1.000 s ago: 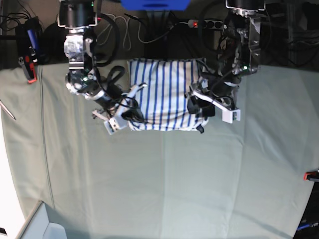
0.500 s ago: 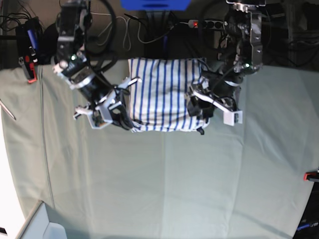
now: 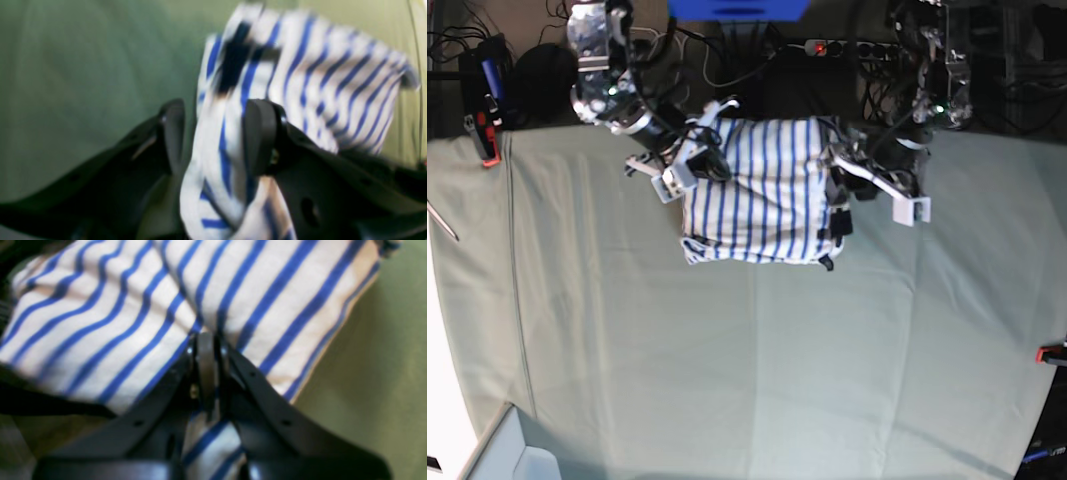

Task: Layout the t-shirt on the table in an organized manner, then fold the t-shirt properly
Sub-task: 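Grip the bundle sides with both grippers and square the stack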

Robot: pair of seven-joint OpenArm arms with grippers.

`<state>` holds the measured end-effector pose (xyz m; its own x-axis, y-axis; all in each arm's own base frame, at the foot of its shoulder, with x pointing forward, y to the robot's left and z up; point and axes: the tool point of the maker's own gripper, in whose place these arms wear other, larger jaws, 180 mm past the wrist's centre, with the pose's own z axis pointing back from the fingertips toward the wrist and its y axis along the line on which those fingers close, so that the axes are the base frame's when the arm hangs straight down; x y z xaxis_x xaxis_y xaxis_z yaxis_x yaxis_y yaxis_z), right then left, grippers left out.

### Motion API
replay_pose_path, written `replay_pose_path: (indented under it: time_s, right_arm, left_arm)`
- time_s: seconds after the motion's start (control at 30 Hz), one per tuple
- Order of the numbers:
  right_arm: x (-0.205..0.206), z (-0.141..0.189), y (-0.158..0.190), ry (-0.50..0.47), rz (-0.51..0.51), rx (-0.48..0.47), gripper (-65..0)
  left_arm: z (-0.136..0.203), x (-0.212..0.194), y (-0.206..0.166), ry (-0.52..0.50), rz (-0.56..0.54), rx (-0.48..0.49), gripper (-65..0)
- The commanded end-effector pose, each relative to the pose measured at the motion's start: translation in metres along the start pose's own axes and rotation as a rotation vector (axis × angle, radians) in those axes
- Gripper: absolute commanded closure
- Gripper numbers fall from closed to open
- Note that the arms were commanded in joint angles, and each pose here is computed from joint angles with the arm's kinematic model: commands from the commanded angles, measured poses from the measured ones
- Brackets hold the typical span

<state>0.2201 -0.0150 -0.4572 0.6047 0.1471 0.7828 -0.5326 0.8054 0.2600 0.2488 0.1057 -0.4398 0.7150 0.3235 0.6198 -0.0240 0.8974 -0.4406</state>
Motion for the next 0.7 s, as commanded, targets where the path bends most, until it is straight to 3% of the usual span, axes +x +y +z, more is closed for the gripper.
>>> replay_pose_path:
  time_s: [0.0,0.13,0.27,0.33,0.67]
  right_arm:
    - [0.006,0.001,0.0,-0.021,0.004,0.008,0.0]
    - [0.025,0.012,-0.006,-0.063,0.059,-0.014,0.0]
    - [0.045,0.024,-0.002,-0.111,0.1,-0.029,0.0]
    - [0.054,0.028,-0.002,-0.131,0.116,-0.035,0.0]
    - [0.072,0.043,0.005,-0.176,0.156,-0.048,0.0]
  left_arm:
    - [-0.001,0.012,-0.006,-0.038,-0.002,-0.023,-28.9]
    - [-0.002,0.01,-0.006,-0.035,0.007,-0.019,-30.7]
    - [-0.004,0.006,-0.006,-0.024,0.007,-0.024,-42.7]
    - [-0.006,0.003,-0.005,-0.014,0.011,-0.021,-45.7]
    - [-0.028,-0.023,-0.01,0.051,0.095,-0.023,-45.6]
